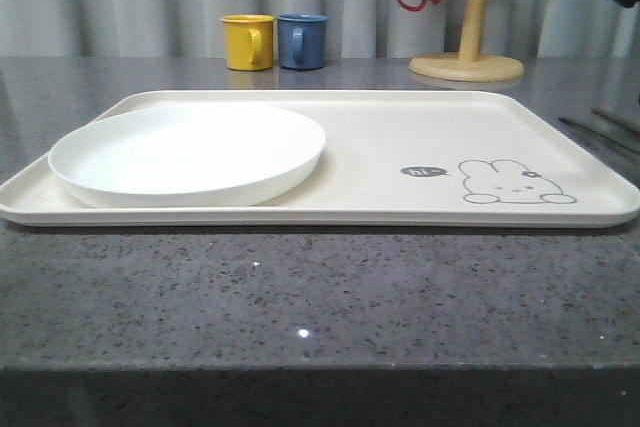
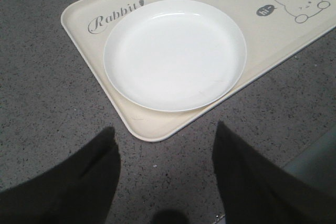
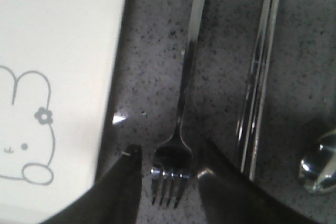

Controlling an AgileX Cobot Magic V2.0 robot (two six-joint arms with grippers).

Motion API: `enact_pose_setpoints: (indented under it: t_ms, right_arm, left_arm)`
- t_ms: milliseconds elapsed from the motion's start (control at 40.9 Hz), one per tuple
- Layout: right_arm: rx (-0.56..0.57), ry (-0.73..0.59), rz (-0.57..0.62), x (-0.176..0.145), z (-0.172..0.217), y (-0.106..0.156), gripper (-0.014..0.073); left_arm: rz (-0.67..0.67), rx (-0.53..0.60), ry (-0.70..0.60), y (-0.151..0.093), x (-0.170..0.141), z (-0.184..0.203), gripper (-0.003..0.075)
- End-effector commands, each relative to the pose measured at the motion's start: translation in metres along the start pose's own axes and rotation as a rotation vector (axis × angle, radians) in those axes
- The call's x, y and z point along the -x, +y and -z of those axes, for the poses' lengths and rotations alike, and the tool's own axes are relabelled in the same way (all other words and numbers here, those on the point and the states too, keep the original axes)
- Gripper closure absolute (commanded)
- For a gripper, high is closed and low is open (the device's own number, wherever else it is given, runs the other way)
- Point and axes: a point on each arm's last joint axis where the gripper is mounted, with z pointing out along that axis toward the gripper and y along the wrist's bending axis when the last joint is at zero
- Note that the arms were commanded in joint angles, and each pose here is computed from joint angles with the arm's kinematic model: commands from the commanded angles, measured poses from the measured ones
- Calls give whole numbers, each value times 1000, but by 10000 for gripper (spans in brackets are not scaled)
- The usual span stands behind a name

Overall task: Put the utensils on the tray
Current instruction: 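Grasp the steel fork with the right gripper and lift it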

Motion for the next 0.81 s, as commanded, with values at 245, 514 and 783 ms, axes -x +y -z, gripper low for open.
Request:
enact_pose_setpoints:
  t_ms: [245, 514, 783]
  right_arm:
    - [-15, -10, -36, 29, -17, -3, 310]
    - [-17, 3, -40, 29, -22, -5, 447]
    - [-17, 1, -41, 31, -28, -5, 508]
  left_arm:
    - [6, 4, -93, 1, 12, 6, 331]
    - [6, 4, -93, 1, 12, 6, 331]
    - [6, 4, -93, 1, 12, 6, 331]
